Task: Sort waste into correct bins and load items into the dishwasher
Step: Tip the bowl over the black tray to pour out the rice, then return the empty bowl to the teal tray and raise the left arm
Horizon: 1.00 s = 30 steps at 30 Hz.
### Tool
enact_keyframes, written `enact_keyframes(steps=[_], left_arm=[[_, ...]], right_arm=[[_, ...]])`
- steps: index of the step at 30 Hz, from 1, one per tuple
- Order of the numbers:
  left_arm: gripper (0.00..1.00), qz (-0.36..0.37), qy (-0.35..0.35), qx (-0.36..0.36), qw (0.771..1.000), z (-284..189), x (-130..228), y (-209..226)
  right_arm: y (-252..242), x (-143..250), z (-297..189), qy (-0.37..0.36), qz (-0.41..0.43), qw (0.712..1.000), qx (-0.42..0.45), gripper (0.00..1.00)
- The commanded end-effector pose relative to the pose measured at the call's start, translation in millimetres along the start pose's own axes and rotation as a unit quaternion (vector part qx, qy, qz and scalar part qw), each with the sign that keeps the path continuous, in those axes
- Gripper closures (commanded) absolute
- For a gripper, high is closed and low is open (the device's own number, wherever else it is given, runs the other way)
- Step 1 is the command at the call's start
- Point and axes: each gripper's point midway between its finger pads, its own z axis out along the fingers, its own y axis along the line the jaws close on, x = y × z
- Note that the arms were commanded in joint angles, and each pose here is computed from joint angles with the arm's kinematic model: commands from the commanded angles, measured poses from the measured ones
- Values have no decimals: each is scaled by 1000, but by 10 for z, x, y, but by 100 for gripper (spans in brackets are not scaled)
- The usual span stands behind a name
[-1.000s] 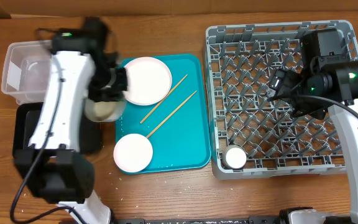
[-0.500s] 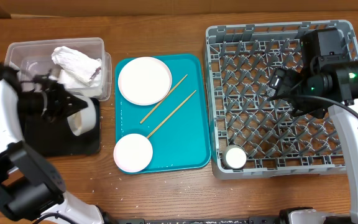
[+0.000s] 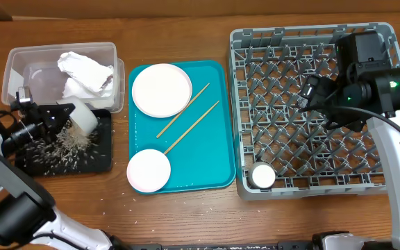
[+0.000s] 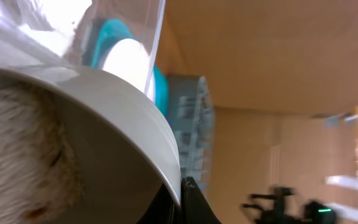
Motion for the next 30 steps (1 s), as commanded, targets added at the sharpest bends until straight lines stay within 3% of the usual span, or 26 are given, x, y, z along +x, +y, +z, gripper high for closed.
enact_keyframes(steps=[1, 9, 20, 22, 25, 28, 30], left_arm=[[96, -69, -19, 119, 990, -62, -105, -167], [96, -142, -16, 128, 981, -95, -66, -162], [96, -171, -14, 127, 977, -107, -12, -189], [96, -116, -21, 121, 986, -118, -26, -195], [96, -163, -11, 98, 982, -123, 19, -135], [96, -113, -24, 119, 986, -154, -5, -249], [96, -119, -19, 97, 988, -157, -15, -185]], right_arm=[[17, -58, -111, -20, 0, 1000, -10, 7], [13, -52, -111, -19, 0, 1000, -9, 7], [3, -33, -110, -15, 0, 1000, -7, 7], [-2, -25, -110, -13, 0, 1000, -6, 7], [-2, -24, -110, -13, 0, 1000, -6, 7], [-6, -18, -109, -12, -1, 1000, -5, 7], [-5, -20, -109, -12, 0, 1000, -5, 7]])
